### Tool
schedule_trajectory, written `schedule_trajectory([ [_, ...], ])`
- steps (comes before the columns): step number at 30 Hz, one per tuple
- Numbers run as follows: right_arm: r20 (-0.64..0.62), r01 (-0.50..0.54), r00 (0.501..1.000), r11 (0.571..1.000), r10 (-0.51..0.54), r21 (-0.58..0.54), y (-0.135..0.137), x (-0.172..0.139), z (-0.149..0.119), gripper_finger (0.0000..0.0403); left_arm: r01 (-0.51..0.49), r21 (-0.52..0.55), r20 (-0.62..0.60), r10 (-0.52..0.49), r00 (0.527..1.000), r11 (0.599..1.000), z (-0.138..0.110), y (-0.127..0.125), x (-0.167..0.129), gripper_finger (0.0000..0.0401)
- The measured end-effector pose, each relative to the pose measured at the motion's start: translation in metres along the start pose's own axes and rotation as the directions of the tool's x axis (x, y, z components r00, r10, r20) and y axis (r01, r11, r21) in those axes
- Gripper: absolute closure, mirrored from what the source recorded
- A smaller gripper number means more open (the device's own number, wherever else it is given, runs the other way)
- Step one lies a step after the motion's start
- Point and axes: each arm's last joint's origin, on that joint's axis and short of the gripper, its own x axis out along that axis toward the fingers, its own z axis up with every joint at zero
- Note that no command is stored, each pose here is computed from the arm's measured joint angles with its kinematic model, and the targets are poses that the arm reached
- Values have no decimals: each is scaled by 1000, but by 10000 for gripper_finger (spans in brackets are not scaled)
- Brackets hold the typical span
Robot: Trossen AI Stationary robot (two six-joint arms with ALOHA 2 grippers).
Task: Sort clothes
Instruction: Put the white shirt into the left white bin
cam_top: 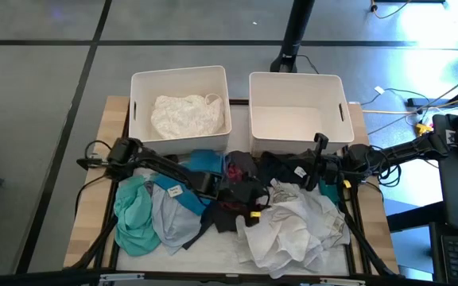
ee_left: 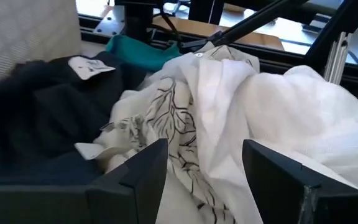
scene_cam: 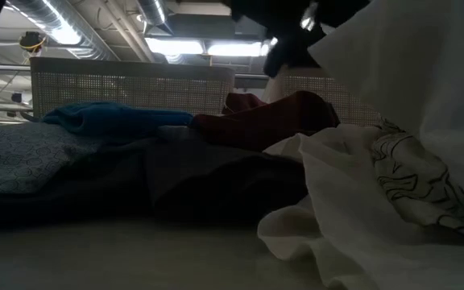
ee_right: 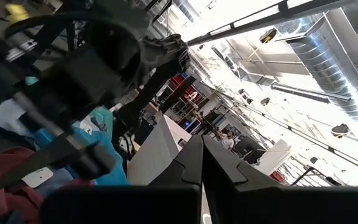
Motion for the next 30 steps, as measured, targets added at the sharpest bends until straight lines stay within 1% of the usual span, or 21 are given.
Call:
schedule_trajectory([
  [5, 0, -1, 1000, 1000, 1, 0, 0, 0, 0, 395, 62, -19, 21, -62, 998, 998, -13, -2, 17, 205],
  [10, -1, -1, 1000, 1000, 1, 0, 0, 0, 0, 395, 97, -51, 20, -97, 995, 994, -26, -3, 31, 205],
  [12, 0, -1, 1000, 1000, 1, 0, 0, 0, 0, 395, 107, -57, 43, -104, 994, 993, -30, -3, 36, 205],
  [16, 0, -1, 1000, 1000, 1, 0, 0, 0, 0, 395, 115, -35, 69, -112, 991, 993, -41, -3, 48, 205],
  [21, 0, 0, 1000, 1000, 0, 0, 0, 0, 0, 395, 107, 6, 20, -107, 994, 994, -65, 0, 64, 205],
  [25, 0, -1, 1000, 1000, 1, 0, 0, 0, 0, 395, 97, 21, -13, -96, 995, 995, -78, 2, 72, 206],
  [27, 0, -1, 1000, 1000, 1, 0, 0, 0, 0, 395, 88, 48, -16, -88, 996, 995, -81, 2, 73, 213],
  [30, -1, -1, 1000, 1000, 1, -1, 0, 0, 0, 395, 69, 92, -13, -68, 998, 993, -82, 3, 74, 242],
])
